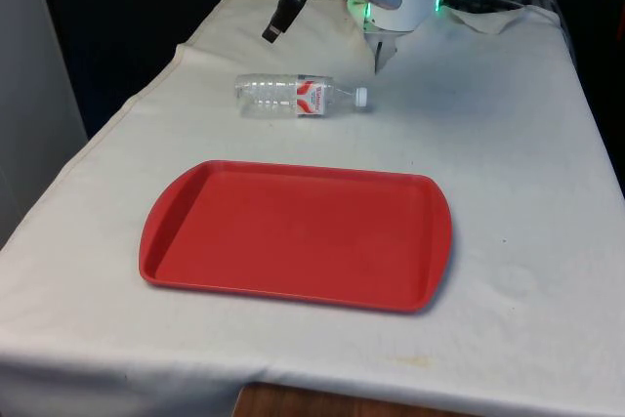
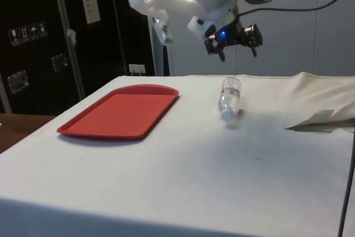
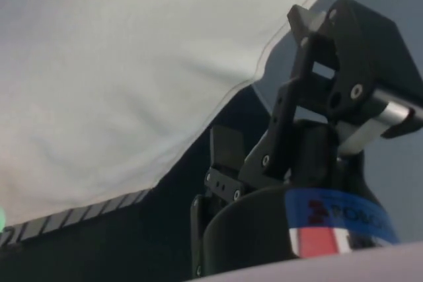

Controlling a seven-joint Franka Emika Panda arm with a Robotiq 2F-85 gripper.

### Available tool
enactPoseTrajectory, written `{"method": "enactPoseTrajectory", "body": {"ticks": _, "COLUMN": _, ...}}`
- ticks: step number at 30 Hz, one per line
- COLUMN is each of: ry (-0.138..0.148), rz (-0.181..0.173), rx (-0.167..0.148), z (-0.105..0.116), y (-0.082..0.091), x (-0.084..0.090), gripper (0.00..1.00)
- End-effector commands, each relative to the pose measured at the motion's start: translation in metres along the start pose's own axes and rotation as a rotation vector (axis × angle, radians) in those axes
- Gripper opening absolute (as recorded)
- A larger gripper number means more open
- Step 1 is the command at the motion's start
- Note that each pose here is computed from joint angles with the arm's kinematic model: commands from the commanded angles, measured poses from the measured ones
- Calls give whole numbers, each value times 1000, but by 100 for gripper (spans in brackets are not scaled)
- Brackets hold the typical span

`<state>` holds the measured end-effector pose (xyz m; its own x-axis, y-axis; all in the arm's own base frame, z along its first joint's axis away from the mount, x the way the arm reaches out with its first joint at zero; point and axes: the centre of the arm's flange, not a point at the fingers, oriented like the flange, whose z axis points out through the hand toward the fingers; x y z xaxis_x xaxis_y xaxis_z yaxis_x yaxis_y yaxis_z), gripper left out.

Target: Place the bottle upright on the tray.

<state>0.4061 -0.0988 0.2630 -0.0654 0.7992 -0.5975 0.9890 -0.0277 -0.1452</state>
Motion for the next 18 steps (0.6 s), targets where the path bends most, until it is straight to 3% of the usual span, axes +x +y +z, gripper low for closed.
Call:
{"method": "enactPoseTrajectory", "body": {"ticks": 1, "ry": -26, "rz": 6, "rx": -2, "z": -1, "y": 1, "x": -1, "gripper": 100}}
{"method": "enactPoseTrajectory", "body": {"ticks": 6, "ry": -61, "rz": 13, "rx": 12, "z": -1, "y": 1, "x": -1, "gripper": 100}}
{"method": "enactPoseTrajectory", "body": {"ticks": 7, "ry": -42, "rz": 7, "rx": 15, "z": 0, "y": -1, "x": 0, "gripper": 100}}
{"method": "enactPoseTrajectory", "body": {"ticks": 8, "ry": -67, "rz": 14, "rx": 14, "z": -1, "y": 0, "x": -1, "gripper": 100}}
{"method": "enactPoseTrajectory", "body": {"ticks": 10, "ry": -79, "rz": 16, "rx": 18, "z": -1, "y": 0, "x": -1, "gripper": 100}}
{"method": "enactPoseTrajectory", "body": {"ticks": 18, "ry": -75, "rz": 12, "rx": 23, "z": -1, "y": -1, "x": -1, "gripper": 100}}
